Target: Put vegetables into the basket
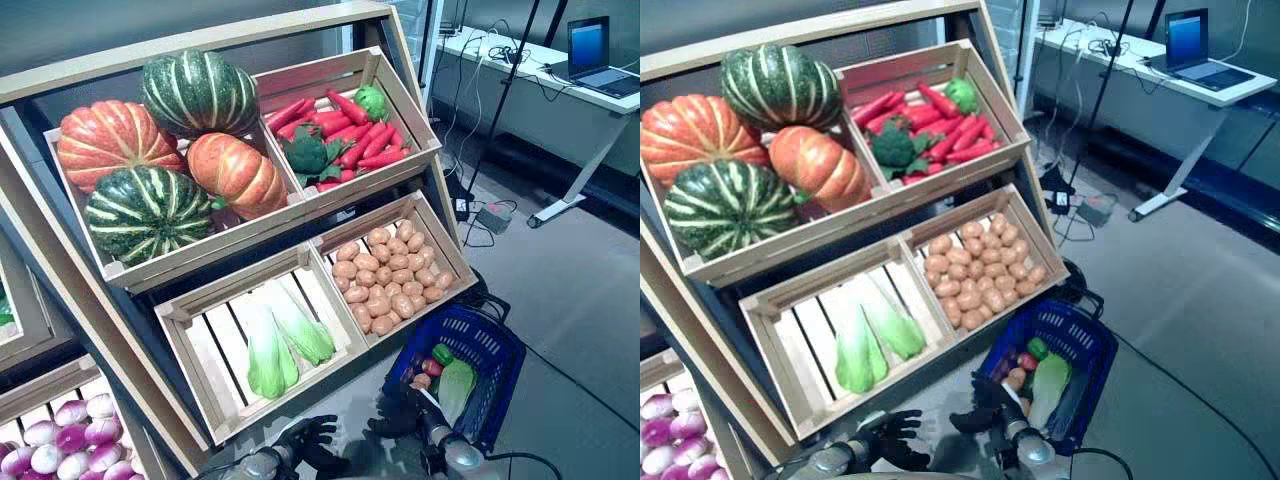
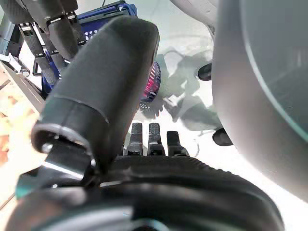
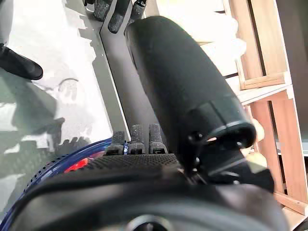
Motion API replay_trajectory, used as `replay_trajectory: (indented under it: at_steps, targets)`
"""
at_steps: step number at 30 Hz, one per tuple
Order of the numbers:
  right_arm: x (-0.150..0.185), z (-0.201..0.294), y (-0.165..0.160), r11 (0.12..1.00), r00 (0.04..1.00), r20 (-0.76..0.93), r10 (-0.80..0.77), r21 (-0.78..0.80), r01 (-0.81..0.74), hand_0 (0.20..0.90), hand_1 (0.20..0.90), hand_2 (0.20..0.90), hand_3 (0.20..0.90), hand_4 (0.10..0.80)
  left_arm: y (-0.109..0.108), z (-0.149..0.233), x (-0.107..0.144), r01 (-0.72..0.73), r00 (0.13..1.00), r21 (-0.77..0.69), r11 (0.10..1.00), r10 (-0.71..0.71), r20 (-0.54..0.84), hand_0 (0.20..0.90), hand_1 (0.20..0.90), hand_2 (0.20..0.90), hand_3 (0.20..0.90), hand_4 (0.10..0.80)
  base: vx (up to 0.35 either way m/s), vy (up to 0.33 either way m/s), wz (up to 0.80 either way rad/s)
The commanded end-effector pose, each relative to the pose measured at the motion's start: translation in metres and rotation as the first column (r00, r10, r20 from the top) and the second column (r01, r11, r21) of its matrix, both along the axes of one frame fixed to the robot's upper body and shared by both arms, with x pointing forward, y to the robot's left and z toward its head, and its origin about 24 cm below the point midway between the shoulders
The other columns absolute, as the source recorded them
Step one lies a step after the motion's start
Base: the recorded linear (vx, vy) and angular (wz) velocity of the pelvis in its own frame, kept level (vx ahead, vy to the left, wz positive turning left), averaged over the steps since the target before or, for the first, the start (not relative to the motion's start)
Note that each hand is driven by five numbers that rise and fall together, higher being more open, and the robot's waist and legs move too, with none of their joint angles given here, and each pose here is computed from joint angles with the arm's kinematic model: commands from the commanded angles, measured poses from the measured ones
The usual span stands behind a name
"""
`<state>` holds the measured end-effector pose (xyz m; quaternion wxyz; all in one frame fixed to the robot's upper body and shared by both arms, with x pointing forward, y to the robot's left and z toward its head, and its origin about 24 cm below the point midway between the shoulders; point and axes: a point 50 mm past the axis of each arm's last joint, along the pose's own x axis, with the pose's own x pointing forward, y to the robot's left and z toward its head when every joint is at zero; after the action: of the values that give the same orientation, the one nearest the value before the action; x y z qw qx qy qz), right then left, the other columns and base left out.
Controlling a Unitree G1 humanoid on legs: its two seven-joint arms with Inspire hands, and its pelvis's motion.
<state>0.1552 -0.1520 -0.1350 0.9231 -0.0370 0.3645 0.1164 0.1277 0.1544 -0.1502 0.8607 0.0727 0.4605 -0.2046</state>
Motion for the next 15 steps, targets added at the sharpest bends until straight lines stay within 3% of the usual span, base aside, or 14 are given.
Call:
replay_trajectory:
  at_steps: [1,15]
  targets:
    - [0.0452,0.0279,0.0164,0.993,0.980,0.200,0.002,0.117,-0.026,0.900,0.900,0.900,0.900,0.800,-0.0155,0.0139,0.0414,0.091,0.989,-0.005,0.996,-0.090,0.121,0.900,0.900,0.900,0.900,0.800,0.000,0.000,0.00]
    - [0.0471,0.0275,0.0143,0.993,0.982,0.189,0.002,0.112,-0.024,0.900,0.900,0.900,0.900,0.800,-0.0155,0.0145,0.0443,0.107,0.988,0.003,0.994,-0.106,0.115,0.900,0.900,0.900,0.900,0.800,0.000,0.000,0.00]
